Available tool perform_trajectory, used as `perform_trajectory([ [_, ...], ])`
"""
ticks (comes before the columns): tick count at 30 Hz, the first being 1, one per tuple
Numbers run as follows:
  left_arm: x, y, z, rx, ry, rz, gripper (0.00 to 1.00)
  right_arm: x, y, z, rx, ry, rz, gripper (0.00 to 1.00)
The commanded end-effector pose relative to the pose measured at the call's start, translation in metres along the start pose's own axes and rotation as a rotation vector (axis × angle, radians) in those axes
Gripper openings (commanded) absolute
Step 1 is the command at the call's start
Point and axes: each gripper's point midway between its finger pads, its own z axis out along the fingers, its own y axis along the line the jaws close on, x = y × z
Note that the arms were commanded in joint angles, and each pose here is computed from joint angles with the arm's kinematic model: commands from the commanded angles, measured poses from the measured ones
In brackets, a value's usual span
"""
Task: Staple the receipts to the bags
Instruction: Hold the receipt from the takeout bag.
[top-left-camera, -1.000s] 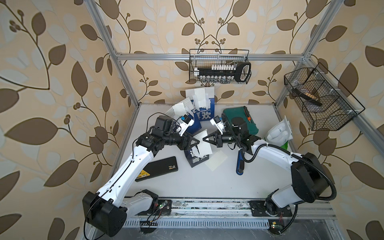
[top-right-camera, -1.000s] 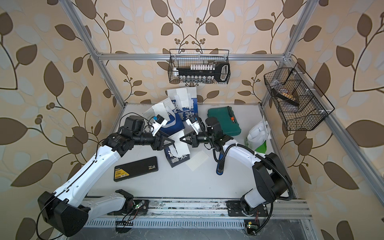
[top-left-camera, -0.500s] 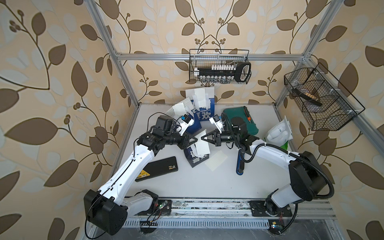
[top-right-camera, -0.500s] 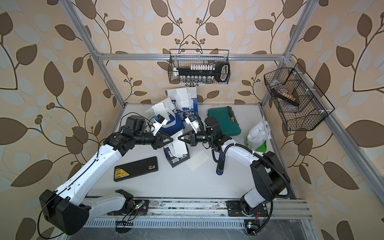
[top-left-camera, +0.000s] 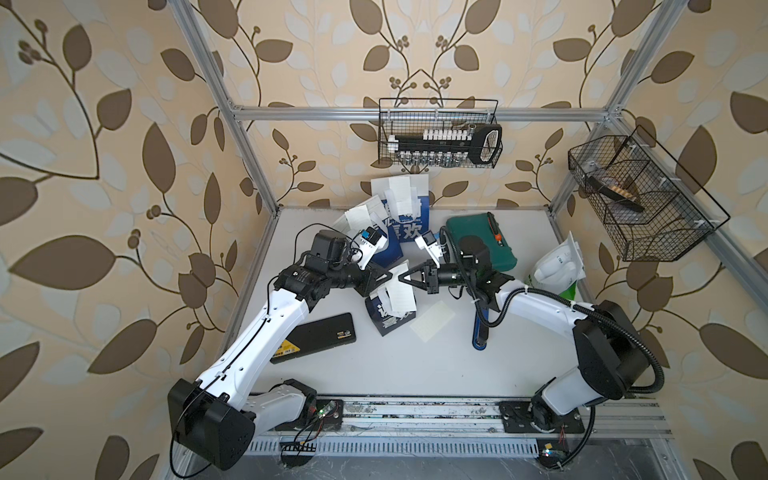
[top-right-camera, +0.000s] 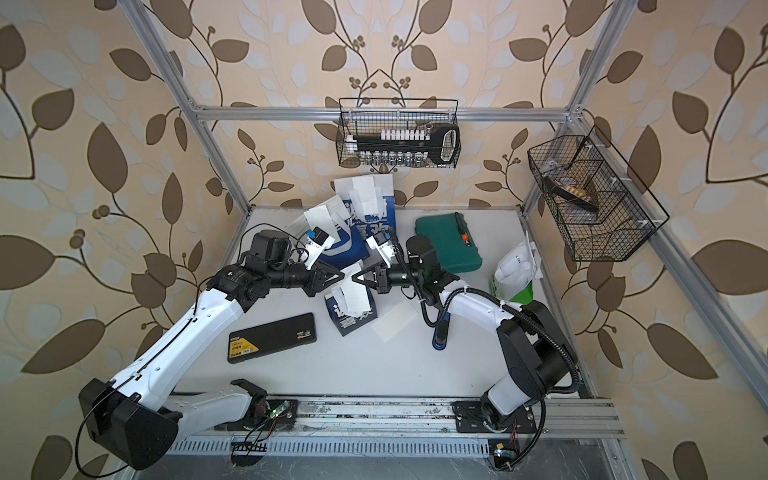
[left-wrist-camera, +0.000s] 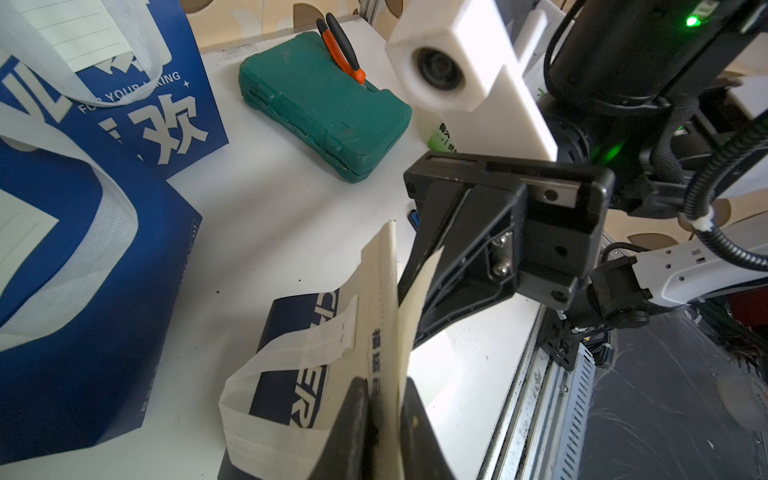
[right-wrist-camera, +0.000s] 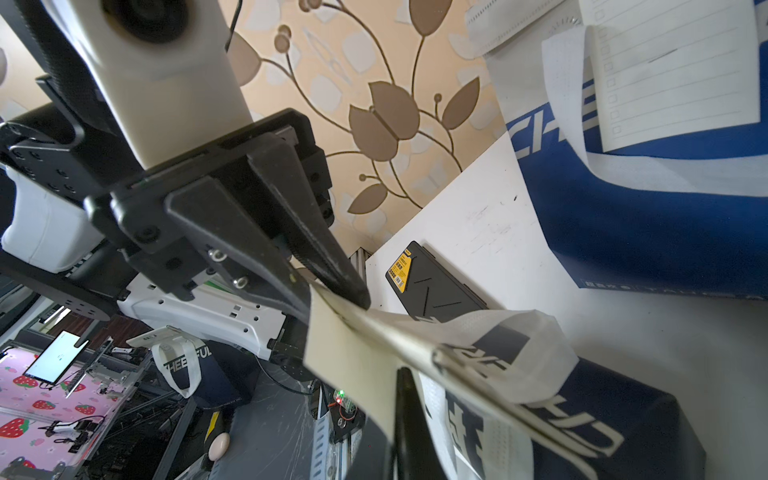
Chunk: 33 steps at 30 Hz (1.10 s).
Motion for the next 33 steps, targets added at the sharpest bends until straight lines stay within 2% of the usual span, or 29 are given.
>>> perform_trajectory([
  [1, -0.003, 0.005, -0.001, -0.021, -0.016, 0.011, 0.15, 0.01, -0.004, 0.003, -0.015, 0.013, 0.02, 0.0],
  [5, -0.002, 0.006, 0.001, -0.025, -0.009, 0.007, 0.14, 0.015, -0.007, 0.004, -0.014, 0.029, 0.027, 0.0],
  [9, -0.002, 0.007, 0.002, -0.022, -0.007, 0.005, 0.12, 0.018, -0.009, 0.006, -0.006, 0.055, 0.04, 0.16],
  [11, -0.002, 0.007, 0.002, -0.022, -0.004, 0.005, 0.13, 0.019, -0.008, 0.006, -0.011, 0.061, 0.035, 0.12],
  [13, -0.003, 0.006, 0.001, -0.021, -0.006, 0.007, 0.15, 0.02, -0.007, 0.005, -0.015, 0.062, 0.031, 0.0],
  [14, -0.003, 0.006, 0.001, -0.02, -0.006, 0.005, 0.19, 0.02, -0.006, 0.005, -0.02, 0.063, 0.028, 0.0],
  [18, -0.005, 0.004, -0.001, -0.02, -0.008, 0.004, 0.45, 0.022, -0.002, 0.006, -0.039, 0.07, 0.015, 0.0],
  [21, -0.006, 0.003, -0.006, -0.032, -0.01, 0.012, 0.5, 0.022, 0.001, 0.008, -0.055, 0.075, 0.014, 0.0],
  [28, 0.008, 0.005, -0.013, -0.07, 0.013, 0.006, 0.49, 0.023, 0.0, 0.011, -0.07, 0.088, 0.031, 0.0],
  [33, 0.012, 0.002, -0.013, -0.058, 0.014, -0.004, 0.38, 0.023, -0.001, 0.012, -0.073, 0.09, 0.035, 0.0],
])
